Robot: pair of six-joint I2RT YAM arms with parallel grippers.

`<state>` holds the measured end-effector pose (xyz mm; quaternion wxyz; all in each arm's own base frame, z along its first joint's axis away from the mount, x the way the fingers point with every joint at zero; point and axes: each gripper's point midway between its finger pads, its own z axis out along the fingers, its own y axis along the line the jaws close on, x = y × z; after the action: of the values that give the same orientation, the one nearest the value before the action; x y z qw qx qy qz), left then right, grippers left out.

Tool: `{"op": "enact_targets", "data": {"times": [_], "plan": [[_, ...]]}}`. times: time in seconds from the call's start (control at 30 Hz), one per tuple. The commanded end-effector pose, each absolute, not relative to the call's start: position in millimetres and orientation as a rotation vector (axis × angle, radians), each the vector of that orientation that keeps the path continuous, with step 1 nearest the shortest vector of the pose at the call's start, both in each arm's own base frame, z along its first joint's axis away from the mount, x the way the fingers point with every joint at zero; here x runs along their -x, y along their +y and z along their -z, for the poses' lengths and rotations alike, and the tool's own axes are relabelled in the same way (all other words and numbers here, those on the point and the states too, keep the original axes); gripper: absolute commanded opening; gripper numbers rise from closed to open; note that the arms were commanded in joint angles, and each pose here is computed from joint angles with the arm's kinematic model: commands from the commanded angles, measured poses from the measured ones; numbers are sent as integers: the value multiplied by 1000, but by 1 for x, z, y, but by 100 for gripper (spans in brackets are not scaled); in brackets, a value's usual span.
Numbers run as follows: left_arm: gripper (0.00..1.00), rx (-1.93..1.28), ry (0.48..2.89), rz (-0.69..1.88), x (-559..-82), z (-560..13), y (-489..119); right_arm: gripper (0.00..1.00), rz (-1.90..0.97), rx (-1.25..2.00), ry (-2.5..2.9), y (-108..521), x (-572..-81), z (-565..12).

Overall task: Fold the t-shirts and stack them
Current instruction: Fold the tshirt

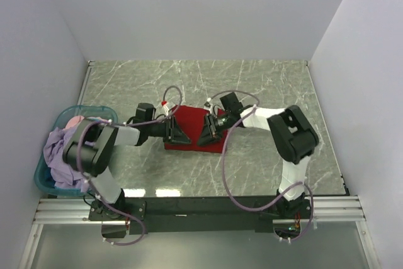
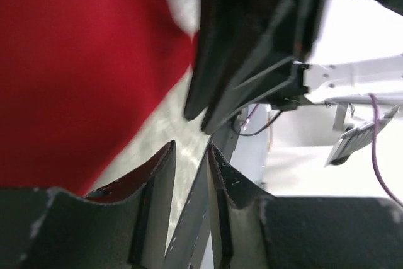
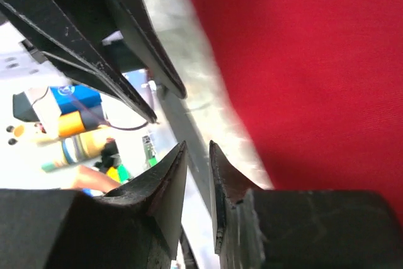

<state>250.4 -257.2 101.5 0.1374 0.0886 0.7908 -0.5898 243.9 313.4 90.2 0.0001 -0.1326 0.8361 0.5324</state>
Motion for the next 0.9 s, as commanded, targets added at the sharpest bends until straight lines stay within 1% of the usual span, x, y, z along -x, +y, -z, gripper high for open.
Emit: {"op": "enact_targets", "data": {"times": [0.0, 0.07, 0.1, 0.2, 0.23, 0.37, 0.47, 0.57, 0.6, 0.67, 0.87], "plan": [[32, -132, 2417, 1693, -252, -60, -253, 28, -1649, 316, 2742, 305, -248, -44], [32, -98, 2451, 1652, -262, -45, -248, 26, -1618, 284, 2801, 297, -248, -23], [32, -28, 2480, 1639, -268, -30, -240, 26, -1592, 219, 2841, 287, -253, -7], [33, 78, 2518, 1625, -275, -12, -228, 26, -1544, 123, 2889, 268, -256, 12], [34, 94, 2531, 1617, -274, -8, -225, 26, -1515, 111, 2888, 258, -261, 16], [36, 105, 2542, 1600, -268, -4, -217, 26, -1432, 118, 2946, 234, -252, 19], [38, 68, 2526, 1593, -264, -15, -214, 26, -1370, 215, 2943, 224, -246, 6], [38, -16, 2478, 1611, -263, -38, -212, 26, -1311, 347, 2894, 217, -245, -17], [39, -67, 2432, 1606, -265, -54, -213, 26, -1290, 390, 2856, 216, -248, -30], [39, -155, 2359, 1601, -268, -81, -214, 26, -1307, 457, 2815, 217, -246, -49], [40, -297, 2217, 1555, -295, -132, -219, 26, -1367, 608, 2772, 232, -230, -72]]}}
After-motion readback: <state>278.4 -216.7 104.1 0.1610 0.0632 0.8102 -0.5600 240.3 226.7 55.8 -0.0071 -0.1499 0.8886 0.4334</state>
